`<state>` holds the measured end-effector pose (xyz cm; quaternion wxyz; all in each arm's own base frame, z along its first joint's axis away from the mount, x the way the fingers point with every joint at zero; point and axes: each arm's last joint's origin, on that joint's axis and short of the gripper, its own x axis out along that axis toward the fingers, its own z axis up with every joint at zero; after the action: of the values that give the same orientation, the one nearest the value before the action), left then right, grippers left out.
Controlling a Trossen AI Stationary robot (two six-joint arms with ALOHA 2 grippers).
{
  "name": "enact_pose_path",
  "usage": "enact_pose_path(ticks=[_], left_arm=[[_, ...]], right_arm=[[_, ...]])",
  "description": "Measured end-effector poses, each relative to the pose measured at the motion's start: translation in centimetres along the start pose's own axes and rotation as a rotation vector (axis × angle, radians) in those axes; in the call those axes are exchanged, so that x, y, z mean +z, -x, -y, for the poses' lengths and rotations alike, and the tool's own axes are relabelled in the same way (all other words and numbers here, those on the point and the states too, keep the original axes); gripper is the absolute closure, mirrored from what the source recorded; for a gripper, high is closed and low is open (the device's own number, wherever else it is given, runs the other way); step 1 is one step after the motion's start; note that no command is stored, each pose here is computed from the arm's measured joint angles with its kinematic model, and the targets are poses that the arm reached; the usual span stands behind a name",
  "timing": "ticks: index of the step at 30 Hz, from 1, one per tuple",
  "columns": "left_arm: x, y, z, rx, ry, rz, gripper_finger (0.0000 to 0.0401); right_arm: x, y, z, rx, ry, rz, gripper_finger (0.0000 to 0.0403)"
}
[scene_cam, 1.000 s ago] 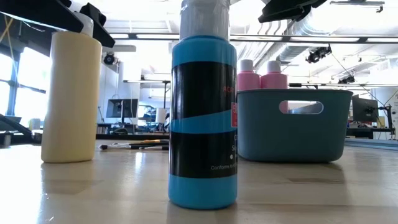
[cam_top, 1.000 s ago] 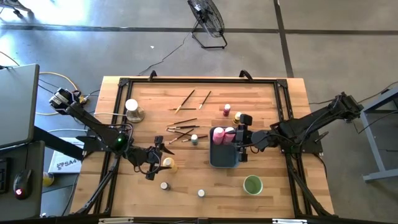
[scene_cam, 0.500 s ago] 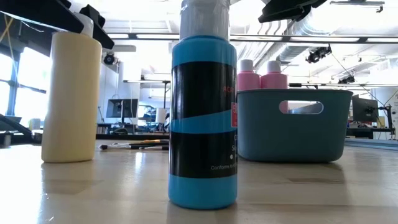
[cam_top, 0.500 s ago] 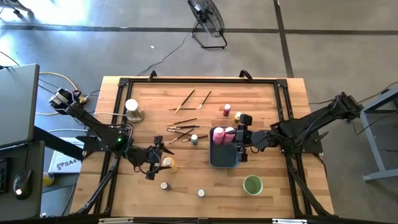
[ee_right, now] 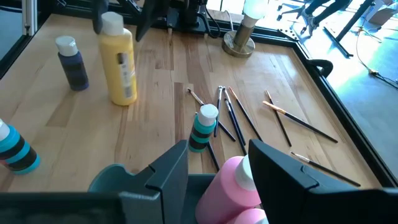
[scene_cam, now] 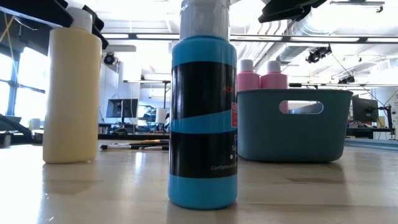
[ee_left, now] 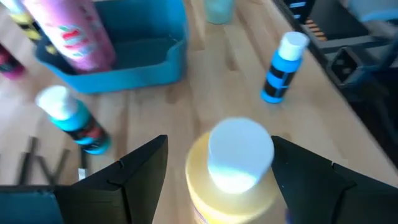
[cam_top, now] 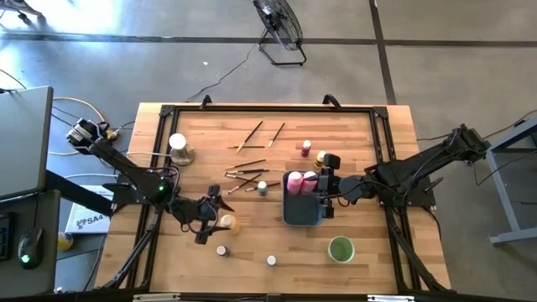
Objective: Pick & Place Paint Supplies
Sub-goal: Put the large yellow paint bottle into the blue bin
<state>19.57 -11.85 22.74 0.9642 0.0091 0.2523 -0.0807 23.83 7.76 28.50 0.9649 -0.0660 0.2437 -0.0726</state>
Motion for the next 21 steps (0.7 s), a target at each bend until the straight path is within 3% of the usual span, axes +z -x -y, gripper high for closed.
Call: enact_pose_path(ticks=[5,21], left_arm=[[-0.03,-0.01,0.02,-0.008,0.059,-0.005,0.0130],[0.00,-0.02,-0.04,0.017,0.055,0.005,0.0130]], right_arm=[[0.00,0.00,0.00,0.000,0.000,0.000,0.0241],[0.00,0.00,0.00,0.000,0.000,0.000,0.0241]])
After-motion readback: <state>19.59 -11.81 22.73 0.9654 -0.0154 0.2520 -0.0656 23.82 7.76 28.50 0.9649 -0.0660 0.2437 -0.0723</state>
